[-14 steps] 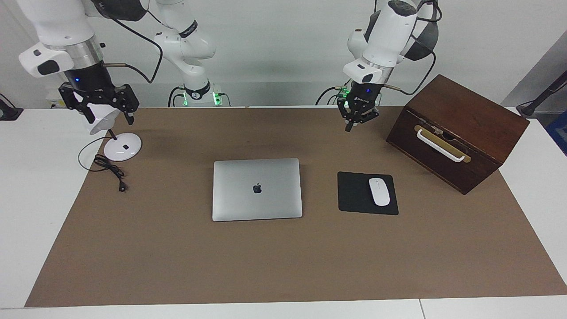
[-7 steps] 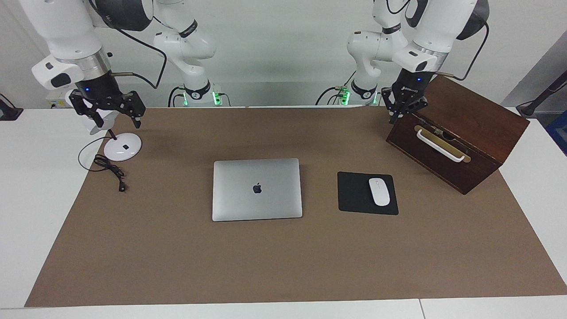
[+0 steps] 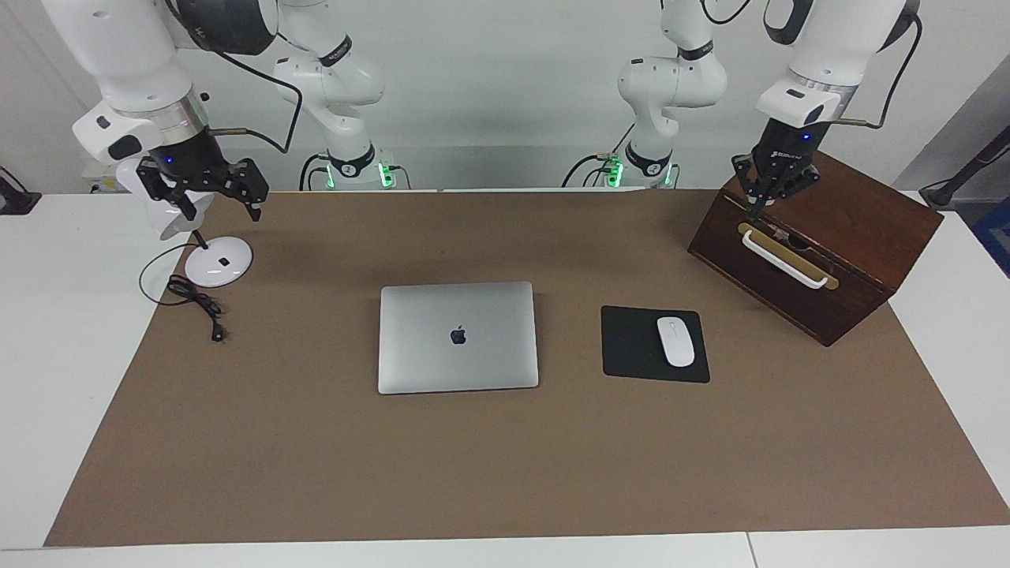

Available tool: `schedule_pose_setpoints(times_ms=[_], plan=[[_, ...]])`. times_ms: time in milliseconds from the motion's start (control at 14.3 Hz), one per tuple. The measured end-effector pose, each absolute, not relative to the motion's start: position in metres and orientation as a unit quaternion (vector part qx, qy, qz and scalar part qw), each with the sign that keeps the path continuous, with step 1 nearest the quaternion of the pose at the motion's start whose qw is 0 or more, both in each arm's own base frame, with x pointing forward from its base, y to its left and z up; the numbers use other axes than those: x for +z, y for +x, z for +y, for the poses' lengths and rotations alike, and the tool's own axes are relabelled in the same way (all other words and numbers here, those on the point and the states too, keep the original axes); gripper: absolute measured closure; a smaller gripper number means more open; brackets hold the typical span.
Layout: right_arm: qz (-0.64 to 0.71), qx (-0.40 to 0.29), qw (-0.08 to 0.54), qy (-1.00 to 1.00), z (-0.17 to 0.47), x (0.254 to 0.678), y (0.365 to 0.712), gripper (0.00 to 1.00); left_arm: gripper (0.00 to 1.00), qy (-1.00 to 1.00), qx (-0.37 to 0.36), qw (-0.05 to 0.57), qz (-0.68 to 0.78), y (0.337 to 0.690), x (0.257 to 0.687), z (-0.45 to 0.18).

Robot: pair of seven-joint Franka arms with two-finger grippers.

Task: Close laptop with both arms

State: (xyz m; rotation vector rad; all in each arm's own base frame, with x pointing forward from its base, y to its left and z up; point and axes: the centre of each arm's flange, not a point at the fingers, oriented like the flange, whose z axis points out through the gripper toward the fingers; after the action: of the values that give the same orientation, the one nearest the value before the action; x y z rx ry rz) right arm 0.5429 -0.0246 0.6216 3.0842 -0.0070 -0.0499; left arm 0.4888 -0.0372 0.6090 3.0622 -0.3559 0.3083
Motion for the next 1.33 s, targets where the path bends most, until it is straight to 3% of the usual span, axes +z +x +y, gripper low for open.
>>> schedule_pose_setpoints(times_ms=[490,910,1329], plan=[[-0.002,-0.026,0.028,0.999,-0.025,0.615,0.540,0.00,0.03,0.991,0.101,0.006,-0.083,0.491,0.616,0.002],[-0.002,-0.031,0.028,0.999,-0.025,0.610,0.540,0.00,0.00,0.995,0.077,0.003,-0.062,0.488,0.627,0.024],[-0.002,-0.031,0.028,0.999,-0.025,0.609,0.540,0.00,0.00,0.997,0.069,0.005,-0.042,0.502,0.636,0.006]])
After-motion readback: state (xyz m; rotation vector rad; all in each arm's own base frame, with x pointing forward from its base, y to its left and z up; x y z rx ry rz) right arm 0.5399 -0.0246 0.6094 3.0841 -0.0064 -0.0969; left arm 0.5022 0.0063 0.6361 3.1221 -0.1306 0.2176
